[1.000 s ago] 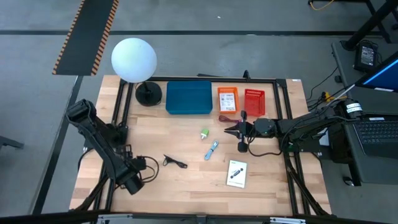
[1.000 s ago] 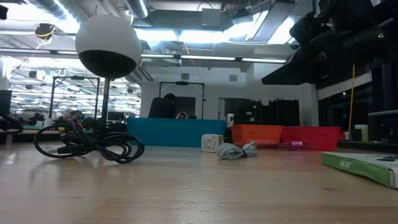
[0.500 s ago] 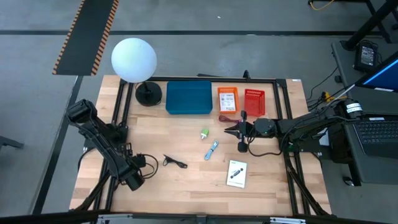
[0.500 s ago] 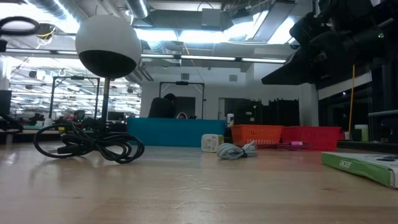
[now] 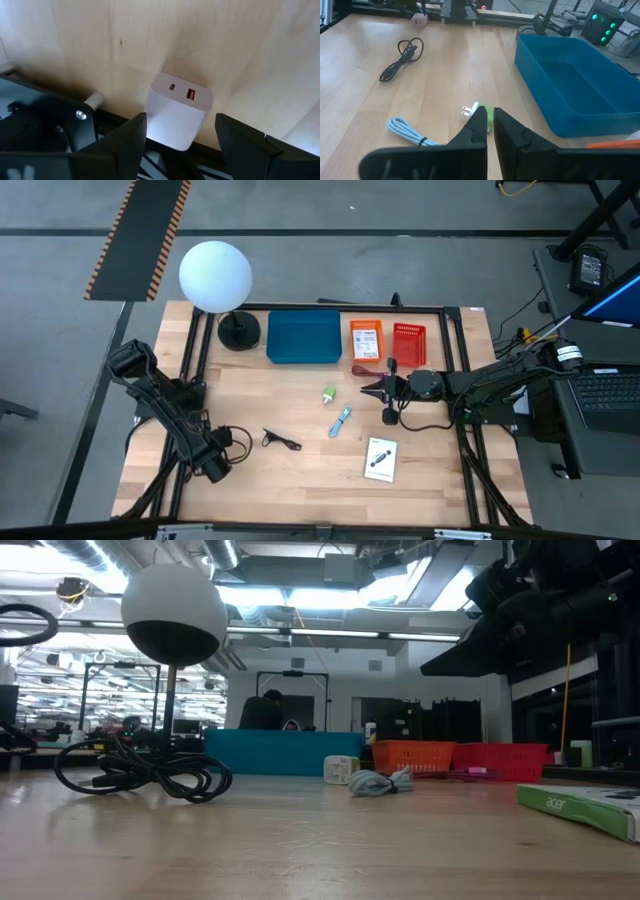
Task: Pick and place items into bin
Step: Put the light pink charger adapter into the red bin
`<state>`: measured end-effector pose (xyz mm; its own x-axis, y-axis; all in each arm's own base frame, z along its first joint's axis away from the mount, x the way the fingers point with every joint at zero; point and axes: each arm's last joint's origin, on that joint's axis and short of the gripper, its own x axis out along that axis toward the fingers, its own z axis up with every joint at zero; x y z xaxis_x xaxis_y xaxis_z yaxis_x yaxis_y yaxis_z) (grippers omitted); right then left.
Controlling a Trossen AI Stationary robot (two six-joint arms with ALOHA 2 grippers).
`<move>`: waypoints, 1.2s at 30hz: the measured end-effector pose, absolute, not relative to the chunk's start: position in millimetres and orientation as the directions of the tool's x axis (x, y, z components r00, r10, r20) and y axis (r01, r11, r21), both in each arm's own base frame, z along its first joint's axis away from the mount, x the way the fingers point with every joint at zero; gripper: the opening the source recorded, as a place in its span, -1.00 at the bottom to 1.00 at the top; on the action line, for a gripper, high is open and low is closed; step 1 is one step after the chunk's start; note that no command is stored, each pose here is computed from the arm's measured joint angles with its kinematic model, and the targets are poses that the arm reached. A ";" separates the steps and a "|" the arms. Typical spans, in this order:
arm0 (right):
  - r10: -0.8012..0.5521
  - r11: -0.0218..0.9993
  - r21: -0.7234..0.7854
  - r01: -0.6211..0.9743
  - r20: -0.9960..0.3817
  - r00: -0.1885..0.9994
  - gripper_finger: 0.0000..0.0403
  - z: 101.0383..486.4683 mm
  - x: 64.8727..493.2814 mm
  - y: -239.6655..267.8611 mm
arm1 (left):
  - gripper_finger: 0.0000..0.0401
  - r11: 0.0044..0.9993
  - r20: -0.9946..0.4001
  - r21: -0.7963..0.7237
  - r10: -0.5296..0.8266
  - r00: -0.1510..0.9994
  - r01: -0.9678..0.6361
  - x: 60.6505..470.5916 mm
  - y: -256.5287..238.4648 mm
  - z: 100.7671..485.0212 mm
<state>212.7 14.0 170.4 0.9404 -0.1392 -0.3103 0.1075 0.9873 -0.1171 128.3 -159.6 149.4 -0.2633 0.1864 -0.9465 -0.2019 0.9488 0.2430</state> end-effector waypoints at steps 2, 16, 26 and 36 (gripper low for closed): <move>-0.139 0.987 -0.116 0.108 -0.310 0.940 -0.93 170.4 212.7 14.0 | 0.15 0.947 -0.944 0.249 0.192 -0.268 -0.201 127.2 -158.2 147.9; -0.139 0.988 -0.102 0.112 -0.310 0.940 -0.93 170.4 212.7 14.0 | 0.15 0.953 -0.956 0.214 0.159 -0.247 -0.215 124.5 -155.3 134.4; -0.139 0.988 -0.104 0.112 -0.311 0.940 -0.93 170.3 212.6 14.0 | -0.01 0.954 -0.966 0.168 0.108 -0.237 -0.248 124.7 -156.4 131.2; -0.139 0.988 -0.103 0.112 -0.311 0.940 -0.93 170.3 212.6 14.0 | -0.03 0.952 -0.970 0.147 0.086 -0.225 -0.267 127.7 -160.6 134.1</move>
<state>212.6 14.0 170.3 0.9402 -0.1389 -0.3110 0.1118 0.9883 -0.1034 127.7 -160.6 134.1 -0.2254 0.0864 -0.9704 -0.2675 0.9523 0.1469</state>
